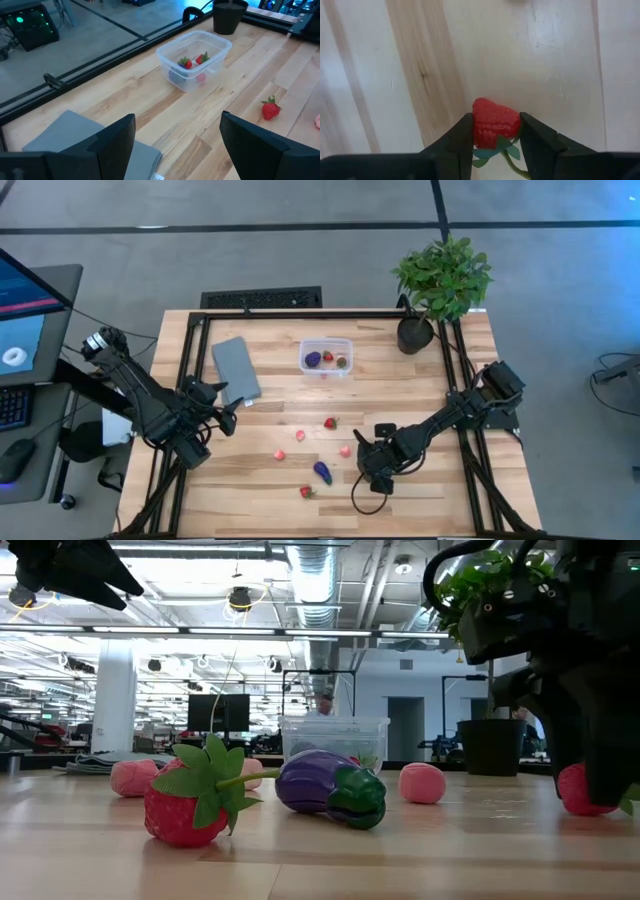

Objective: Pick and placing Produce into tupperware
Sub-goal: Put the strawberry into the transparent bin

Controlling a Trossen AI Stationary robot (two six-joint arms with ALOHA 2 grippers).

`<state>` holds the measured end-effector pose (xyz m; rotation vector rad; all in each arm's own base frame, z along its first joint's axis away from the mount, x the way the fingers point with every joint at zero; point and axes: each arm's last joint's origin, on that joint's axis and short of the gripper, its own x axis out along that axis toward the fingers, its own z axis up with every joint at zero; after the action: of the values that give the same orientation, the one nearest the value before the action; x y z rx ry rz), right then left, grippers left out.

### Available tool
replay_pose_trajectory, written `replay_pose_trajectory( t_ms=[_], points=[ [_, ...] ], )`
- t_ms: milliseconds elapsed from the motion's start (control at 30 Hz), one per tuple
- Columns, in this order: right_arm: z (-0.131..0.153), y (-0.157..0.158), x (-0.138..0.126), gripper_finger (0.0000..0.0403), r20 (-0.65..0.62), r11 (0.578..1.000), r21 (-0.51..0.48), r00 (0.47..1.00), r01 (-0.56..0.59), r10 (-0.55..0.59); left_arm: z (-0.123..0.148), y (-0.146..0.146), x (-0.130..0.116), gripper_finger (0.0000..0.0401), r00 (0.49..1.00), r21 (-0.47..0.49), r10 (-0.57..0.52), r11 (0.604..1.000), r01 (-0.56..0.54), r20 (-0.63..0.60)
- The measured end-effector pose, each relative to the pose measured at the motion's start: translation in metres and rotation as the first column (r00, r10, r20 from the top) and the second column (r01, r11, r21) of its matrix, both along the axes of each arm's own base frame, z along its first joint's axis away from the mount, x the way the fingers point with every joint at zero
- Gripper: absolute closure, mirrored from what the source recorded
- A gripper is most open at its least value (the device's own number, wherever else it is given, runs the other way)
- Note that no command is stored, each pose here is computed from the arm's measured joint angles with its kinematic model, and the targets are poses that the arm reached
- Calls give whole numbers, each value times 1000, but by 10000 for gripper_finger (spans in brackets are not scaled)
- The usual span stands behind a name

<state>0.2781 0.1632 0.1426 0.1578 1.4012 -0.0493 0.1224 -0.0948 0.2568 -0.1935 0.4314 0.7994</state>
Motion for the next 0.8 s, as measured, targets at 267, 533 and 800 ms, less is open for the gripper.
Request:
replay_pose_trajectory(
  t_ms=[267, 533, 800],
  points=[
    [0, 0, 1, 217, 10, 999, -6, 999, 44, -44, 0, 0, 0, 121, 1000, -1, 0, 1000, 0, 1],
    [1, 1, 3, 239, 36, 999, 11, 998, 44, -44, 0, 0, 0, 121, 1000, -1, 0, 1000, 0, 1],
    [1, 1, 3, 205, 38, 999, 13, 998, 44, -45, 0, 0, 0, 121, 1000, -1, 0, 1000, 0, 0]
  ],
)
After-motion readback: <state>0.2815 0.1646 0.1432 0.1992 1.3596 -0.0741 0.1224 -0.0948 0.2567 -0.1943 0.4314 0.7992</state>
